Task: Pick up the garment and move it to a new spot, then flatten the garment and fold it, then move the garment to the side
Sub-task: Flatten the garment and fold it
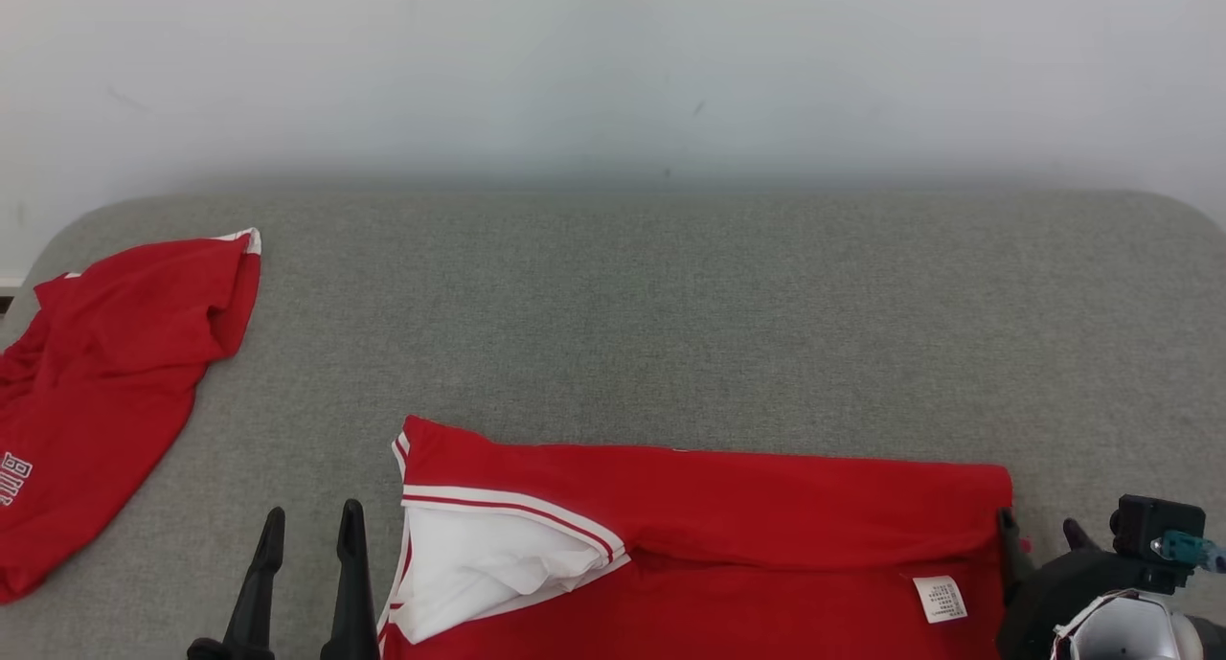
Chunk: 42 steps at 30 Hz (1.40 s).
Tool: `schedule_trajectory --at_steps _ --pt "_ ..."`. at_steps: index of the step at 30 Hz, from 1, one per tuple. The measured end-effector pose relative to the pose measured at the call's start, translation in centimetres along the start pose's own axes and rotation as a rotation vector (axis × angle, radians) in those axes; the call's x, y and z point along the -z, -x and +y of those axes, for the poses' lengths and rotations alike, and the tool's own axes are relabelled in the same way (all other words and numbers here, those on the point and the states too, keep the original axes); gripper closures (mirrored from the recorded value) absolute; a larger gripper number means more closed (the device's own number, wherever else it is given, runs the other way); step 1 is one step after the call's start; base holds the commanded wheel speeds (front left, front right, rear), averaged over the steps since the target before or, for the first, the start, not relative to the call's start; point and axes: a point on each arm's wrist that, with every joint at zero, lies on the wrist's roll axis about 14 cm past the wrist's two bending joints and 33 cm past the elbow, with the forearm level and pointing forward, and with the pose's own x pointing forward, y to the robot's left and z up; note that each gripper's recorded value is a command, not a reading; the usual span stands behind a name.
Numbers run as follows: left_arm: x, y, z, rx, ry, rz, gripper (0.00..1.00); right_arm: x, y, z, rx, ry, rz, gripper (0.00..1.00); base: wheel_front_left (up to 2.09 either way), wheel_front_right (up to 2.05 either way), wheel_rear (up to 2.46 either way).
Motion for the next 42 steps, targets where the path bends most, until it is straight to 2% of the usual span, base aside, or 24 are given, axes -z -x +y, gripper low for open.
schedule_trajectory --at_steps 6,15,24,25,26,27,28,29,37,42 --pt "0.4 0.3 0.8 -0.026 -0.002 0.014 0.0 3.3 -0.5 0.4 -0.008 -0.007 0.156 0.0 0.0 0.0 0.0" --pt "0.5 0.2 0.9 -0.027 -0.001 0.015 0.0 5.6 0.0 0.3 -0.008 -0.03 0.264 0.0 0.0 0.0 0.0" --pt "0.9 -0.4 0.6 -0.019 0.007 0.024 0.0 6.0 -0.8 1.4 -0.04 -0.044 0.312 0.0 0.0 0.0 0.0" --pt "0.7 -0.5 0.5 -0.016 0.008 0.019 0.0 6.1 -1.0 1.8 -0.051 -0.046 0.325 0.15 0.0 0.0 0.0" --pt "0.7 -0.5 0.6 -0.017 0.007 0.018 0.0 6.1 -1.1 2.0 -0.057 -0.043 0.329 0.5 0.0 0.0 0.0" --pt "0.7 -0.5 0.7 -0.02 0.007 0.019 0.0 6.2 -1.2 2.1 -0.061 -0.042 0.332 0.62 0.0 0.0 0.0" --pt "0.7 -0.4 0.7 -0.023 0.007 0.019 0.0 6.3 -1.2 2.3 -0.066 -0.038 0.337 0.85 0.0 0.0 0.0" --pt "0.7 -0.4 0.8 -0.025 0.008 0.019 0.0 6.3 -1.3 2.5 -0.071 -0.036 0.338 0.98 0.0 0.0 0.0" --pt "0.7 -0.3 1.0 -0.033 0.009 0.02 0.0 5.2 -1.5 1.7 -0.042 -0.034 0.3 1.0 0.0 0.0 0.0" --pt "1.0 -0.4 0.8 -0.025 0.013 0.026 0.0 2.0 -1.5 -2.1 0.075 -0.029 0.197 1.0 0.0 0.0 0.0"
